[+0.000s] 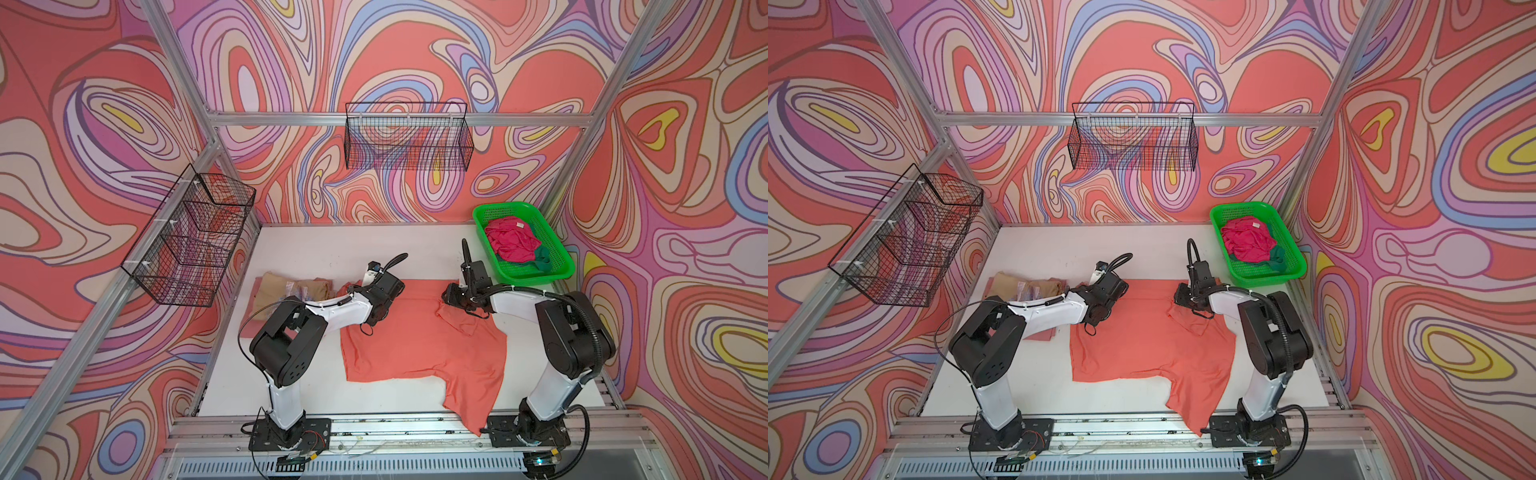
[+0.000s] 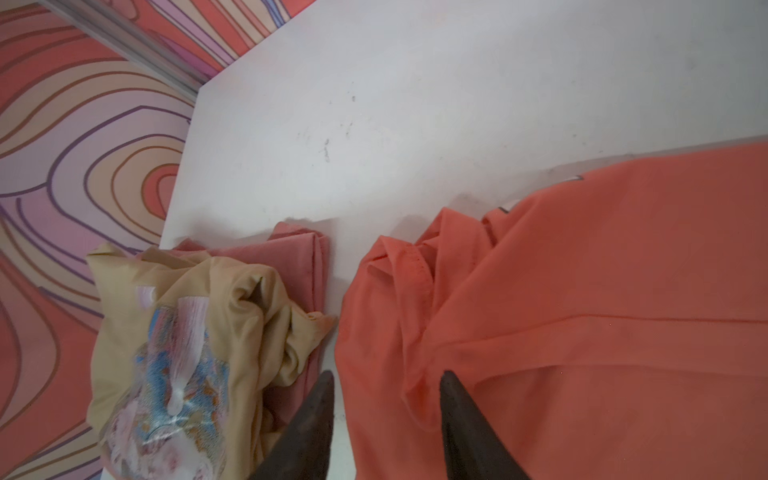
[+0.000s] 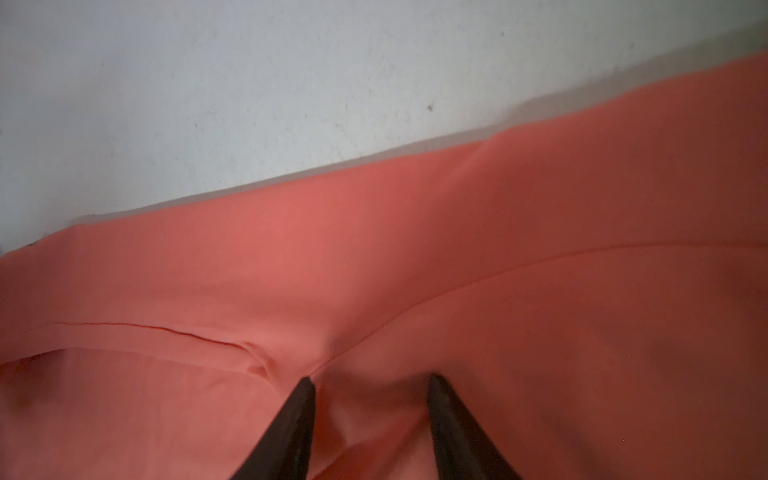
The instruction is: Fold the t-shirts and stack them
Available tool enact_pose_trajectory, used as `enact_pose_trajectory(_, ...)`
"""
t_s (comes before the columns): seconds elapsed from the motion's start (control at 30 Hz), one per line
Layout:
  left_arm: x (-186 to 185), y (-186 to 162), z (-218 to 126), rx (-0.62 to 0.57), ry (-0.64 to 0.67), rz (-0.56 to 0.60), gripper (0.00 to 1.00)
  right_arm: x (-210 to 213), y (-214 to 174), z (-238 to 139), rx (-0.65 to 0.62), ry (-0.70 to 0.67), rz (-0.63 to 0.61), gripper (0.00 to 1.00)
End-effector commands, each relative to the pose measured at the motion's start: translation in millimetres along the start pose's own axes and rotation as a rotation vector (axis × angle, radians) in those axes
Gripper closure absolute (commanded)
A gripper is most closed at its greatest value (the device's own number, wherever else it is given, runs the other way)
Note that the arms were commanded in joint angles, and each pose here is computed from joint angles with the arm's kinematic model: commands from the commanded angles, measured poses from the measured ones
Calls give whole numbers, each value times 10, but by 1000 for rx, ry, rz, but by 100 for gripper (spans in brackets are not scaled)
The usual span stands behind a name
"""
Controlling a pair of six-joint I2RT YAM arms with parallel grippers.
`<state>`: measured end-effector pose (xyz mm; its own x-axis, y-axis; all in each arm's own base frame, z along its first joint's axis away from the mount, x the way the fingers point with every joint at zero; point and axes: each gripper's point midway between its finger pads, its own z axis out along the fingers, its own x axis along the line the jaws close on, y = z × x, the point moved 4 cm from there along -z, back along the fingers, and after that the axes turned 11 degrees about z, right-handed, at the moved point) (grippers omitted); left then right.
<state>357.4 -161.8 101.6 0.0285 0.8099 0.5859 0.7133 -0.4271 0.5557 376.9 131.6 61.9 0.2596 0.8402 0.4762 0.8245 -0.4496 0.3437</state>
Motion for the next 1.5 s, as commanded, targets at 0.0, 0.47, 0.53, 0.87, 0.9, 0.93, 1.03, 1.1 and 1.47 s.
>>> enact_pose_trajectory(0.0,186,-82,-58,-26,77,-105,38,-201,-213,21,92,-85,15,52)
enact_pose_trajectory(0.47,601,237,28,-68,-275,-449,23,834,-64,-155,112,174,-69,51)
enact_pose_trajectory(0.53,521,249,84,-42,-333,-444,20,1051,-92,-49,129,212,-77,51)
enact_pose_trajectory(0.87,366,72,647,185,-481,-554,19,1459,-287,422,214,293,-97,52)
enact_pose_trajectory(0.9,348,94,688,191,-521,-569,19,1430,-301,465,217,284,-97,52)
enact_pose_trajectory(0.93,341,119,714,200,-531,-571,19,1411,-315,497,220,277,-98,52)
enact_pose_trajectory(1.03,243,198,745,211,-589,-571,19,1370,-323,535,219,264,-105,53)
enact_pose_trajectory(1.1,166,240,743,213,-644,-594,17,1358,-336,548,218,260,-116,53)
enact_pose_trajectory(1.47,-126,134,859,299,-741,-571,28,1185,-429,691,236,204,-122,55)
